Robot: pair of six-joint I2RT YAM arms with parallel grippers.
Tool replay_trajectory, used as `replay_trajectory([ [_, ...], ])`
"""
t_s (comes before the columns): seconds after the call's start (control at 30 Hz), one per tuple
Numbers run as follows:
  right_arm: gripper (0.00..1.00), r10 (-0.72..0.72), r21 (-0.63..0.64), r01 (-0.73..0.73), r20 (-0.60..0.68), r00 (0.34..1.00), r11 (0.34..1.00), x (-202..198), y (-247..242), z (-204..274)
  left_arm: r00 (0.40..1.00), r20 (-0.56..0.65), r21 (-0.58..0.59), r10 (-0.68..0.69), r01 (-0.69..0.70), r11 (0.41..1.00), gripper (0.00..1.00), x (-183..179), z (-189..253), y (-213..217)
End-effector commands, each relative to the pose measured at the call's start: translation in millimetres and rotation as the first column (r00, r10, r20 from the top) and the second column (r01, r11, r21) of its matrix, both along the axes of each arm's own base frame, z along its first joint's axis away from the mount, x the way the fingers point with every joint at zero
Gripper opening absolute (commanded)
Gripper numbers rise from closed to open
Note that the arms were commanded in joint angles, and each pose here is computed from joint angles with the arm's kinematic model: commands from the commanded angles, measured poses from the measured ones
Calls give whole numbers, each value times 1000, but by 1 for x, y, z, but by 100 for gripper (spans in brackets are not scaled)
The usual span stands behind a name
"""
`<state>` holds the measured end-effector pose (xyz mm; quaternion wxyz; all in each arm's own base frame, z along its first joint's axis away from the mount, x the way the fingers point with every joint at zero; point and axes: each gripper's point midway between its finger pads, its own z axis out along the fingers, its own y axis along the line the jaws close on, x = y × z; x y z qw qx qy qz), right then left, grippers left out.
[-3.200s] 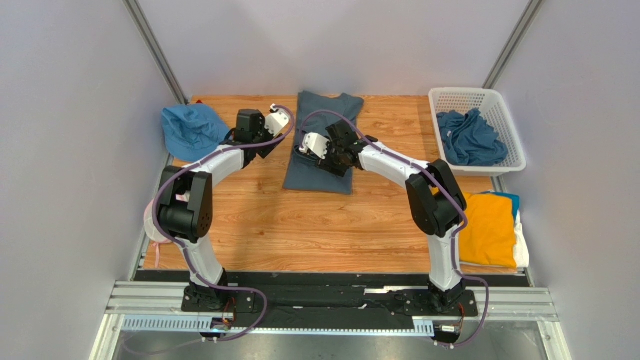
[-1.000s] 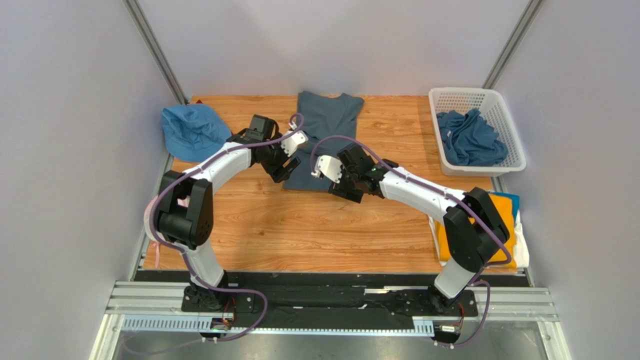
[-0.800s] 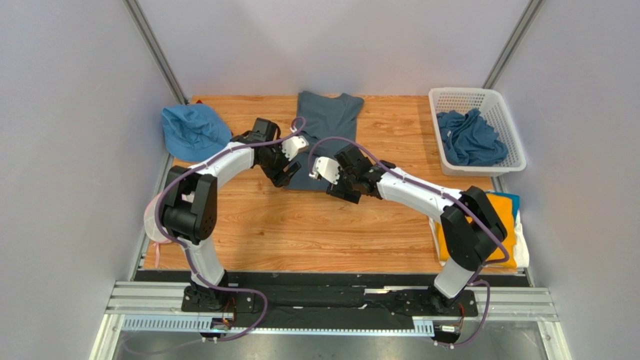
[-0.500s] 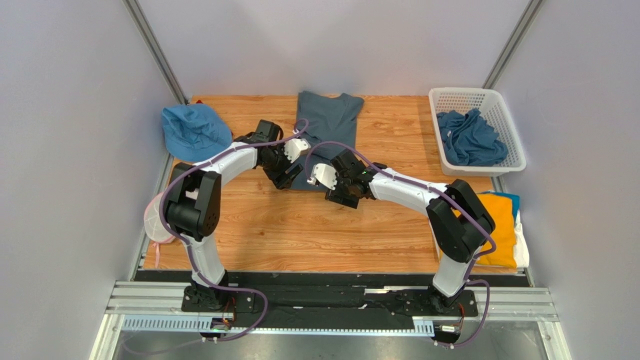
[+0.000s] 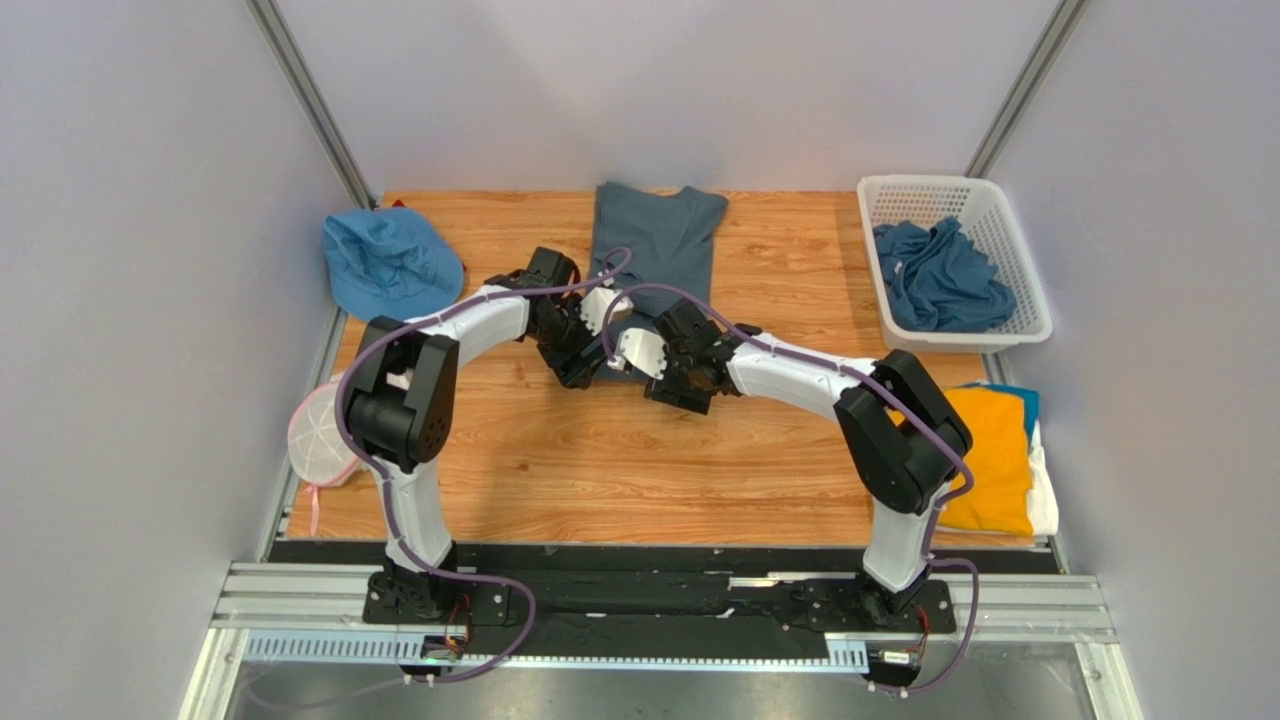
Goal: Fold and stack the t-shirts
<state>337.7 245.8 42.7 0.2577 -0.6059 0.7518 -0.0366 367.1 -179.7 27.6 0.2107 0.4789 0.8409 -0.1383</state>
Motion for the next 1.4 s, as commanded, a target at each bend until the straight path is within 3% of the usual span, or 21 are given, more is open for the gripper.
replay_trajectory([
  [0.0, 60, 17, 38, -20, 64, 998, 999, 20, 17, 13, 1000, 3, -6, -12, 12, 1000, 80, 4, 1, -4],
  [0.17, 52, 15, 27, -17, 61, 998, 1000, 26, 17, 7, 1000, -6, -6, -10, 10, 1000, 77, 4, -4, -5],
  [0.37, 42, 13, 7, -13, 51, 999, 1000, 26, 12, -1, 1000, -14, 6, -11, 11, 1000, 65, 4, -5, -6],
  [0.47, 35, 10, -4, -10, 46, 999, 1000, 25, 8, -4, 1000, -11, 16, -21, 21, 1000, 52, 3, -5, -8],
  [0.57, 21, 5, -8, -4, 41, 999, 1000, 24, 5, -6, 999, -16, 29, -30, 31, 999, 30, -1, -7, -9],
  [0.6, 10, 0, -6, 0, 42, 999, 1000, 23, 5, -4, 999, -18, 29, -32, 33, 999, 16, -2, -7, -10],
  [0.67, 1, -2, -2, 2, 33, 999, 1000, 21, 4, -3, 999, -26, 40, -34, 35, 999, 1, -7, -9, -9],
  [0.93, 0, 9, 16, -8, -17, 1000, 1000, -12, 0, 6, 999, -23, 53, -28, 29, 998, 0, -32, -2, -2],
  [1.37, 0, 159, 14, -158, -112, 981, 987, -116, 5, 21, 997, -59, 43, -40, 43, 998, 0, -107, 3, 6],
])
